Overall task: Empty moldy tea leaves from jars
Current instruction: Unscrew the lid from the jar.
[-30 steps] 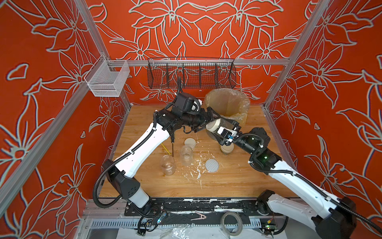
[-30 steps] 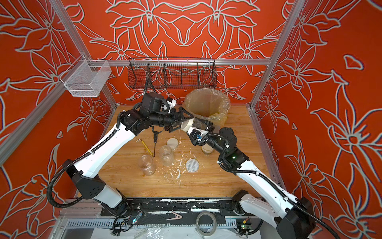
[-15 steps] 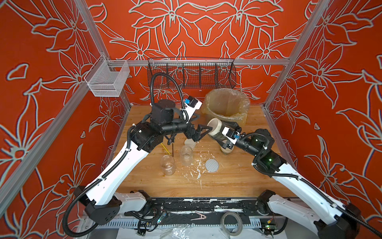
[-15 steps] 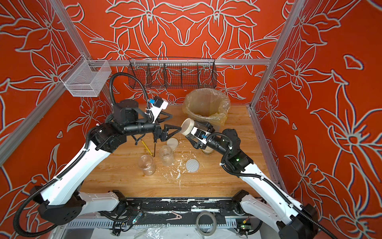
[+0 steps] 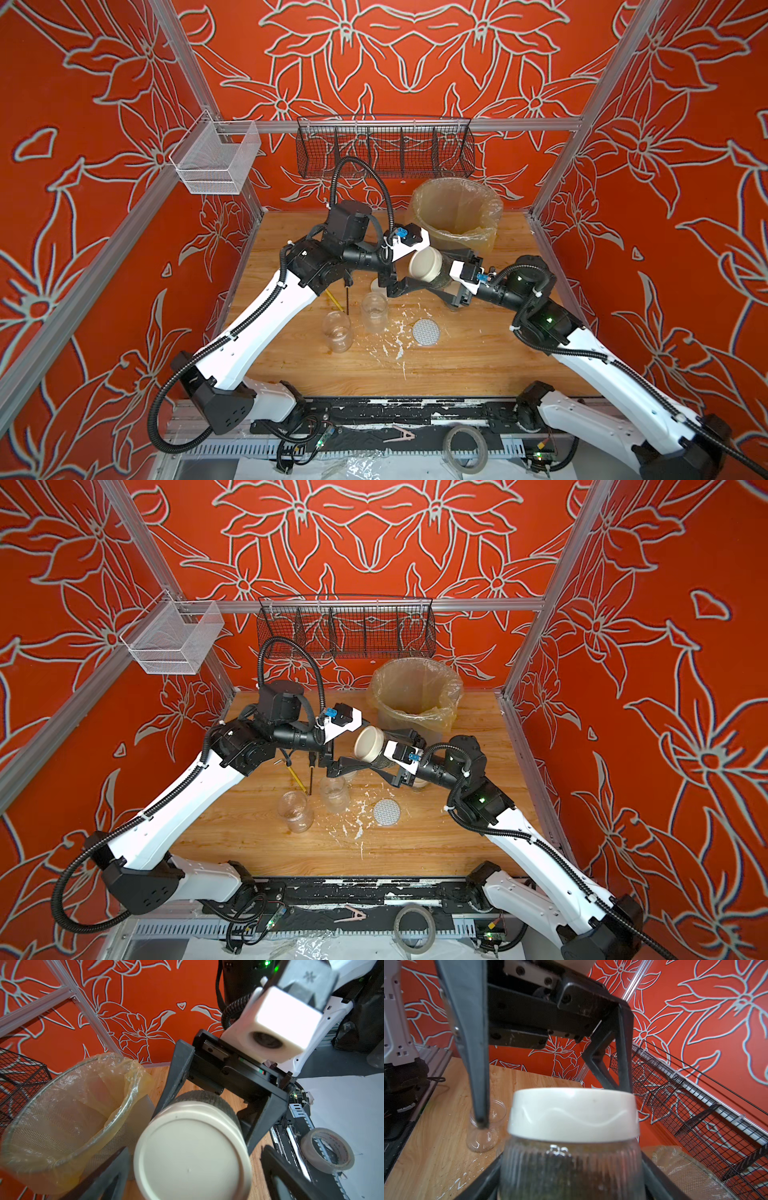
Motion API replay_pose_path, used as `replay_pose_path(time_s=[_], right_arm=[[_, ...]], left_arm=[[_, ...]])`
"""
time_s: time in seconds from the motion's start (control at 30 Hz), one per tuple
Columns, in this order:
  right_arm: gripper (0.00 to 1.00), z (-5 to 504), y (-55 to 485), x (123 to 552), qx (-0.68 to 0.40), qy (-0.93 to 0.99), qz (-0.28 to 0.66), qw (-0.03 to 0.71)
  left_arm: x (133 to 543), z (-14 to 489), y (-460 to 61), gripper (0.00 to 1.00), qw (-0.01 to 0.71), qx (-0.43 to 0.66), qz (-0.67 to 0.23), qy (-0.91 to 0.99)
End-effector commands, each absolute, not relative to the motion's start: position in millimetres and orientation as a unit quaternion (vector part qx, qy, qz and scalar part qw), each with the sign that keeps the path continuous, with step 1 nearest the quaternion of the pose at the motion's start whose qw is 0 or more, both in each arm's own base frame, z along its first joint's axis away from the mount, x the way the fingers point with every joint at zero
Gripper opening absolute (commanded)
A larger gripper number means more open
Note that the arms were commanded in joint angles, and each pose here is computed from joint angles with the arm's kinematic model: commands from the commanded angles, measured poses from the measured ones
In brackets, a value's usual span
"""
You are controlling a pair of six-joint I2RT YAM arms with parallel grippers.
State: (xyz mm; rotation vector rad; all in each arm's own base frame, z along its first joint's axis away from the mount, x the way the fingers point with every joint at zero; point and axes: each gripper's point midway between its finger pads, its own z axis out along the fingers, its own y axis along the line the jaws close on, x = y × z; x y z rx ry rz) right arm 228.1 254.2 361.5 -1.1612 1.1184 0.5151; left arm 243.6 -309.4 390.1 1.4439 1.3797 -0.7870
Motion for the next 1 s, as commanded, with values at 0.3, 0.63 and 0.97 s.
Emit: replay_pose_path(time_s=[0.3, 0.63, 0.97], right_arm=[[0.25, 391, 256, 218, -0.519, 0.455, 0.241, 0.682], [0.25, 395, 257, 217, -0.518, 0.453, 0.246, 0.683], [0.24, 394, 257, 220, -0.518, 0.456, 0.24, 0.683]], left_arm=[[240, 399, -307, 0.82, 0.474, 0.594, -0.356, 0.544], [246, 399, -309, 0.95, 0.469, 0.584, -0.364, 0.553], [244, 399, -312, 0.68, 0.459, 0.583, -0.378, 0.554]])
